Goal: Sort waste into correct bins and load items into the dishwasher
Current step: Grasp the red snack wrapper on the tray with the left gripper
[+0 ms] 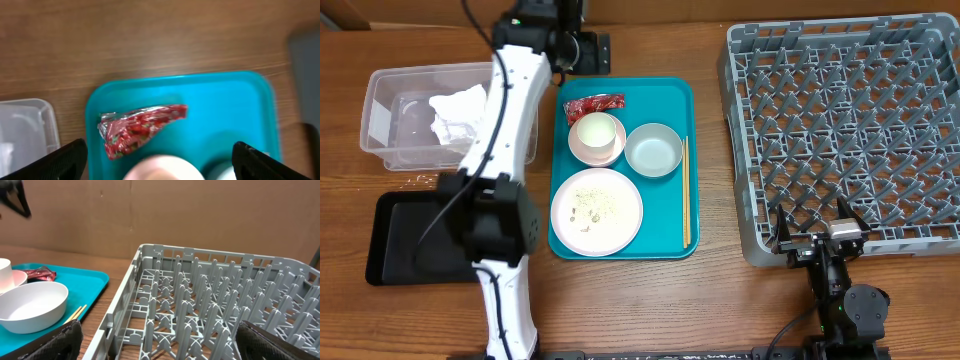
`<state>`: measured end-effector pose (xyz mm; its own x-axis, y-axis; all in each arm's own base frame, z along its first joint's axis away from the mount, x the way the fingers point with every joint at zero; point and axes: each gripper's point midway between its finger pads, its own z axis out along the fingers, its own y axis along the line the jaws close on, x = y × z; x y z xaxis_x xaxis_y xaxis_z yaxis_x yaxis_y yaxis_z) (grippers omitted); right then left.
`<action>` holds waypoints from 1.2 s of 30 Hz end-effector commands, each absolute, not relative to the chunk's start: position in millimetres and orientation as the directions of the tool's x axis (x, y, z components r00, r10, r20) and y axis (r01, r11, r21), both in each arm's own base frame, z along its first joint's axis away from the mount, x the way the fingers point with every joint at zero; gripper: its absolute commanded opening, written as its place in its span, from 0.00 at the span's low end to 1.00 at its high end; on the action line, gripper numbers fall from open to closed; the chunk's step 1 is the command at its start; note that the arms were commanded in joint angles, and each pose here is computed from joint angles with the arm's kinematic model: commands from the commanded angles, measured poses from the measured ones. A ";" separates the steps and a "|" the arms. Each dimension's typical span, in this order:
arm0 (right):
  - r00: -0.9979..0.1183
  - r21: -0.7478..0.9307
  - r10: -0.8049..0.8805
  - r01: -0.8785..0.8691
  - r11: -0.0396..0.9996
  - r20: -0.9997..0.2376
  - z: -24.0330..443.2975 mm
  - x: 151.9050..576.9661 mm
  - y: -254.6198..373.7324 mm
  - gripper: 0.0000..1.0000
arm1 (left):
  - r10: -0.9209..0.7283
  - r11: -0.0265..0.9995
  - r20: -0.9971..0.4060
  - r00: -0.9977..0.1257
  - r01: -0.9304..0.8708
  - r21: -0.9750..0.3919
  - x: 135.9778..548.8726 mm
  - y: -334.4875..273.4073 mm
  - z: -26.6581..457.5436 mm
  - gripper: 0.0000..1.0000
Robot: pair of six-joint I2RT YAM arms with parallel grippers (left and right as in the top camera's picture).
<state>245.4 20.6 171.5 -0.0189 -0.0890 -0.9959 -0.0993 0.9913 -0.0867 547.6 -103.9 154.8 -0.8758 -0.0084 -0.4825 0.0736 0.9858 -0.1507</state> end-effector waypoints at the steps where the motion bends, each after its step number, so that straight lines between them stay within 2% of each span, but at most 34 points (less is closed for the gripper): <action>1: -0.016 -0.087 -0.088 -0.091 0.992 -0.996 169.7 245.7 19.0 1.00 | 0.026 0.994 -0.421 -0.907 0.068 -0.085 554.5 -92.0 106.5 0.95; 8: -0.016 -0.087 -0.088 -0.091 0.992 -0.996 169.7 245.7 19.0 1.00 | 0.107 0.990 -0.326 -0.939 0.131 -0.053 551.3 -91.1 46.2 0.98; 14: -0.016 -0.087 -0.088 -0.091 0.992 -0.996 169.7 245.7 19.0 1.00 | 0.123 0.989 -0.278 -0.953 0.142 -0.049 546.9 -90.7 19.9 0.98; 17: -0.016 -0.087 -0.088 -0.091 0.992 -0.996 169.7 245.7 19.0 1.00 | 0.136 0.987 -0.266 -0.954 0.153 -0.046 545.4 -90.6 13.0 0.95; 18: -0.016 -0.087 -0.088 -0.091 0.992 -0.996 169.7 245.7 19.0 1.00 | 0.144 0.986 -0.260 -0.955 0.160 -0.044 544.5 -90.4 10.7 0.91; 21: -0.016 -0.087 -0.088 -0.091 0.992 -0.996 169.7 245.7 19.0 1.00 | 0.146 0.986 -0.250 -0.957 0.162 -0.044 541.9 -90.2 9.3 0.65; 26: -0.016 -0.087 -0.088 -0.091 0.992 -0.996 169.7 245.7 19.0 1.00 | 0.145 0.986 -0.241 -0.960 0.160 -0.044 540.0 -89.6 8.8 0.31; 31: -0.016 -0.087 -0.088 -0.091 0.992 -0.996 169.7 245.7 19.0 1.00 | 0.136 0.987 -0.258 -0.956 0.154 -0.049 543.7 -90.6 13.0 0.04; 36: -0.016 -0.087 -0.088 -0.091 0.992 -0.996 169.7 245.7 19.0 1.00 | 0.043 0.995 -0.301 -0.953 0.069 -0.076 552.2 -90.9 41.1 0.04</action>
